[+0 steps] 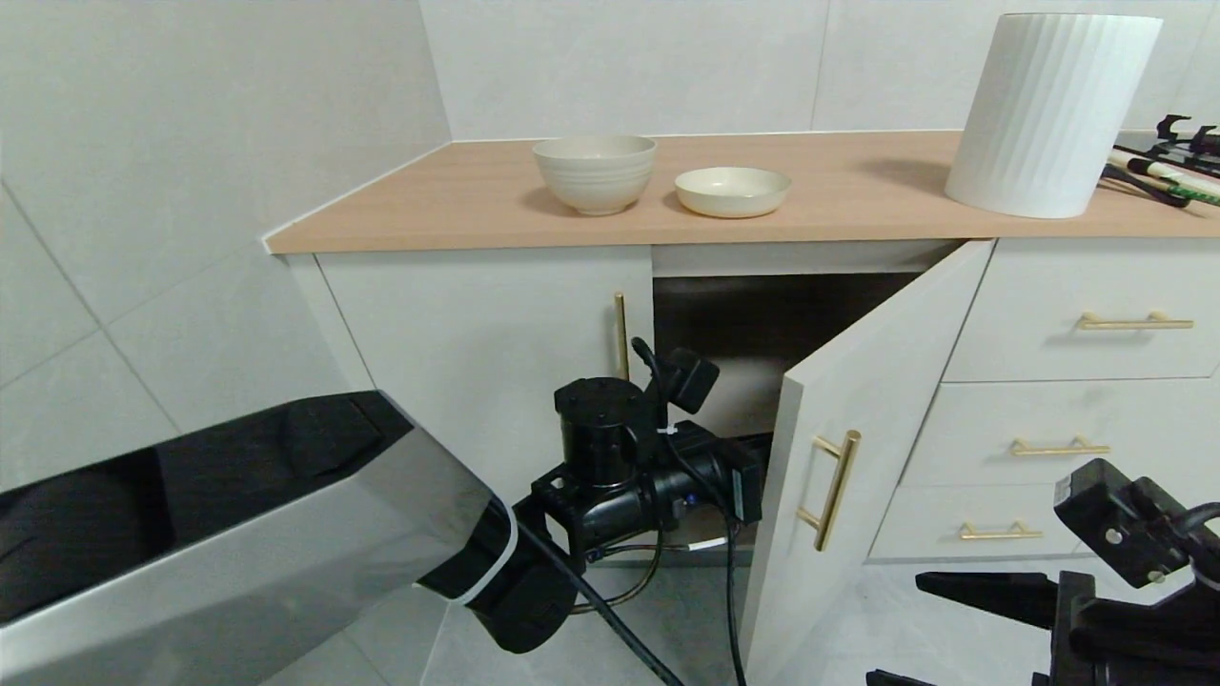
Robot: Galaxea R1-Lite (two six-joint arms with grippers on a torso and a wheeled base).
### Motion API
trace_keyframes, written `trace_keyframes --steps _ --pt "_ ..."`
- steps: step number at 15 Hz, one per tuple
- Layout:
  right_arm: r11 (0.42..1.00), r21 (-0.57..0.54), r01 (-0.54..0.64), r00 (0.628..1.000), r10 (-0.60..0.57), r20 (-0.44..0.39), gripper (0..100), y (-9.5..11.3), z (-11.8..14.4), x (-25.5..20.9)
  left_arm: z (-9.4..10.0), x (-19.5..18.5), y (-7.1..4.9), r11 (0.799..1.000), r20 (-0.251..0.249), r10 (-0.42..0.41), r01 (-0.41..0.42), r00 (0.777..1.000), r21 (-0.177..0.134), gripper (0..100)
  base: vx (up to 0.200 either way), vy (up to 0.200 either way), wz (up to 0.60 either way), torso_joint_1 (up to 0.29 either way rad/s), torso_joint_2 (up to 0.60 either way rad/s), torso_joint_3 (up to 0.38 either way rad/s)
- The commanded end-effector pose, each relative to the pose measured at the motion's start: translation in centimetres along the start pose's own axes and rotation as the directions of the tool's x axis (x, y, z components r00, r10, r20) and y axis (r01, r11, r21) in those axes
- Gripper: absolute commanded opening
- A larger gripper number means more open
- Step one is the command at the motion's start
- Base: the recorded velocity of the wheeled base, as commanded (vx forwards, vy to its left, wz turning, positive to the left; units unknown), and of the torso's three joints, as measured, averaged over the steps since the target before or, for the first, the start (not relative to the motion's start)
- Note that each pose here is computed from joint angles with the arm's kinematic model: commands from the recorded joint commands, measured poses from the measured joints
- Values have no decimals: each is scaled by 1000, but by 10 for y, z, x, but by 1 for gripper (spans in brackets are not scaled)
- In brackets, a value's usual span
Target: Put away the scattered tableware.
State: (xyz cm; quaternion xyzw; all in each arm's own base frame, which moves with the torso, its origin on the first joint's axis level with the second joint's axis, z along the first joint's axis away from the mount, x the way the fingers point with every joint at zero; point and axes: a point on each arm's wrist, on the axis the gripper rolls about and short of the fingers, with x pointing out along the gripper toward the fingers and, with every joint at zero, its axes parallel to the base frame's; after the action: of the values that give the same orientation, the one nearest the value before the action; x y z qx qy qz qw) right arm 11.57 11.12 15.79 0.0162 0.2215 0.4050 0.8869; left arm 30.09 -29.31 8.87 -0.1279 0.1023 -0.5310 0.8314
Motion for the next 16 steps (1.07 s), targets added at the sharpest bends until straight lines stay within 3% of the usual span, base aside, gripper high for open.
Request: trace_keyframes --steps 1,2,3,4,5,6,7,10,11,13,14,16 --pt "998 -8 -57 998 57 -4 100 4 -3 -3 -6 7 -20 999 -15 -48 48 999 1 0 0 0 0 0 0 0" --pt "994 -16 -110 994 110 3 100 7 -3 -8 -10 8 -34 997 -26 -82 82 996 -2 0 0 0 0 0 0 0" --pt "970 -36 -242 970 242 17 100 13 -6 -22 -21 6 -69 985 -68 -173 172 983 -9 0 0 0 0 0 0 0" --pt "943 -53 -330 943 332 28 100 16 -7 -31 -28 0 -87 974 -97 -224 224 970 -13 0 0 0 0 0 0 0" --pt "912 -67 -405 913 407 34 100 18 -7 -38 -30 -4 -100 961 -113 -275 275 955 -16 0 0 0 0 0 0 0" --pt "910 -69 -410 910 413 31 100 18 -7 -38 -33 -4 -100 958 -125 -286 286 950 -22 0 0 0 0 0 0 0" --pt "910 -69 -410 910 413 31 100 18 -7 -38 -36 -2 -92 963 -128 -269 268 955 -24 0 0 0 0 0 0 0" --pt "918 -72 -390 917 394 53 100 17 -3 -39 -28 -4 -54 984 -101 -176 175 979 -18 0 0 0 0 0 0 0" --pt "920 -72 -386 919 390 54 100 17 -3 -38 -28 -5 -53 985 -102 -173 172 980 -19 0 0 0 0 0 0 0" --pt "957 -51 -286 953 289 91 100 10 7 -34 -11 -20 -26 996 -74 -93 92 993 -17 0 0 0 0 0 0 0" --pt "970 -35 -239 966 242 89 100 5 8 -30 -5 -27 -18 998 -71 -63 63 995 -8 0 0 0 0 0 0 0" --pt "985 -19 -171 982 172 76 100 2 8 -22 10 -45 -7 999 -77 -3 6 997 39 0 0 0 0 0 0 0"
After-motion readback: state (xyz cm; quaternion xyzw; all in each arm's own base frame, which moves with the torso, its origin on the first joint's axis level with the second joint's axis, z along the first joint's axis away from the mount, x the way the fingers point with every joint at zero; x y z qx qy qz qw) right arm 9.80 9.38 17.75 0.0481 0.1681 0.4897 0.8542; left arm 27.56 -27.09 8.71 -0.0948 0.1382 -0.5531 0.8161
